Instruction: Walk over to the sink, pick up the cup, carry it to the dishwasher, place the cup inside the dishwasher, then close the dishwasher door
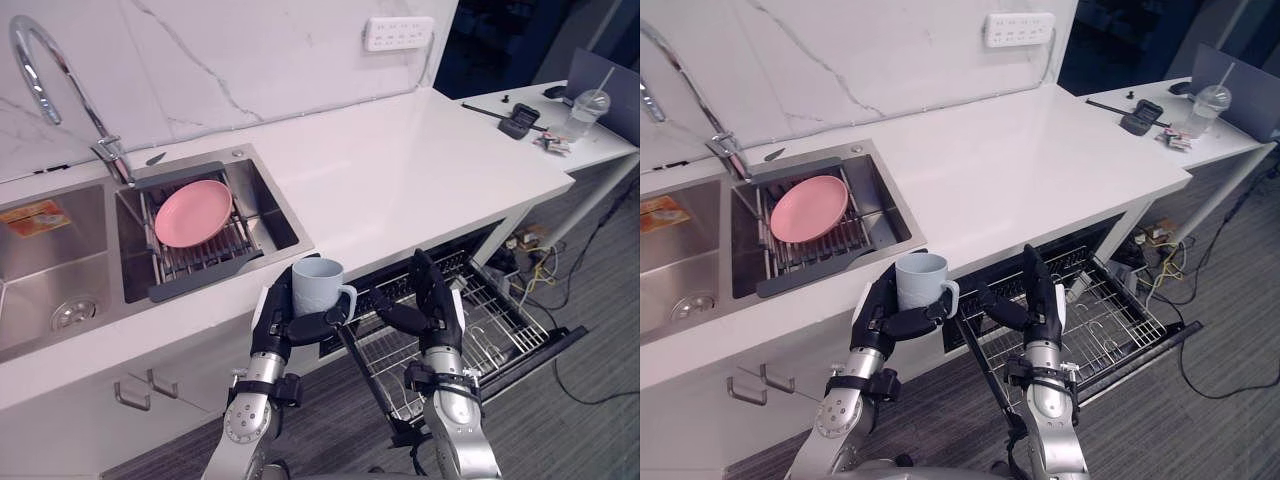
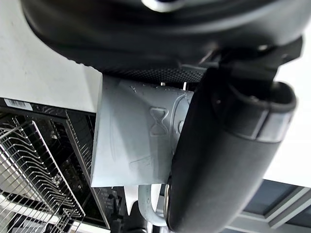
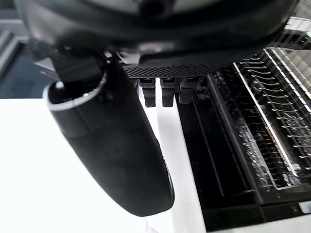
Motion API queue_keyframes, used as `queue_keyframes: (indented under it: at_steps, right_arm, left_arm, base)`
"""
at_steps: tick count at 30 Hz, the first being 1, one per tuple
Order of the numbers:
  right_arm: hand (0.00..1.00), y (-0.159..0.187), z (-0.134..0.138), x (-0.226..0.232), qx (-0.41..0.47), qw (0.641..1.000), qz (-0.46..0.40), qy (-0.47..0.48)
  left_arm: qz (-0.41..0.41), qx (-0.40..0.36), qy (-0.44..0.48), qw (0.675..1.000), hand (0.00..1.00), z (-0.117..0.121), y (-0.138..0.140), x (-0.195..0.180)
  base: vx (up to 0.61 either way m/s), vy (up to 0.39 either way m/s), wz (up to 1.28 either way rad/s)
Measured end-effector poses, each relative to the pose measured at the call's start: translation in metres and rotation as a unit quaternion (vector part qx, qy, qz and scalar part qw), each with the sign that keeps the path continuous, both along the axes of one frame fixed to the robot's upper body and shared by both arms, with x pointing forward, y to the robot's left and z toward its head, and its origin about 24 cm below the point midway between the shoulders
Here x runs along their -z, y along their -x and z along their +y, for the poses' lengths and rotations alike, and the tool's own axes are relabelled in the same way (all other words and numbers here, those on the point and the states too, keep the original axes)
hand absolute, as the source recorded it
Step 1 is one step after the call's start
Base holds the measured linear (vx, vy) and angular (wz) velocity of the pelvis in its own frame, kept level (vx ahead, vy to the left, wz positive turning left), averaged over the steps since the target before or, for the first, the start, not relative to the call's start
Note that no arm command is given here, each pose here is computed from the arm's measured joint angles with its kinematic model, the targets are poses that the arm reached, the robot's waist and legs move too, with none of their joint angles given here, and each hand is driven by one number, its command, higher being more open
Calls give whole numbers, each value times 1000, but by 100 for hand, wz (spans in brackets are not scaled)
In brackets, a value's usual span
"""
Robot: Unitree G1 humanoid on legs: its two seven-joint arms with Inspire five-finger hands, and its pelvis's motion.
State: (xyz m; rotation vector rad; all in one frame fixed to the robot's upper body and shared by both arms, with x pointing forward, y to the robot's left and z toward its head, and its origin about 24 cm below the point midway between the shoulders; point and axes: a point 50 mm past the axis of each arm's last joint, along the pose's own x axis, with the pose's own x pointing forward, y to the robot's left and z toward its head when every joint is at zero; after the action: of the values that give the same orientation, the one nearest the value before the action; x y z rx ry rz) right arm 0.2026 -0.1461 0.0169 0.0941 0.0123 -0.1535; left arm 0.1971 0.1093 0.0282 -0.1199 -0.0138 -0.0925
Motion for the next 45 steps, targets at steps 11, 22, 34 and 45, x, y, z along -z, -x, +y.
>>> queue_keyframes:
  at_steps: [11, 22, 34, 45]
  right_arm:
    - [90, 7, 11, -16, -61, 996, -37, -53]
    - [90, -1, 21, -31, -122, 986, -76, -89]
    - [90, -11, 35, -47, -164, 972, -108, -126]
    - [90, -13, 41, -49, -176, 968, -112, -143]
  left_arm:
    - [-108, -70, -27, 991, 30, 25, -47, -47]
    - [-98, -92, -45, 990, 30, 34, -64, -42]
    - [-113, -60, -51, 990, 30, 18, -67, -47]
    - [-110, -1, -36, 993, 30, -11, -62, -45]
  base:
    - [-47, 21, -21]
    - [-22, 1, -9]
    - [-1, -5, -4]
    - [2, -4, 2]
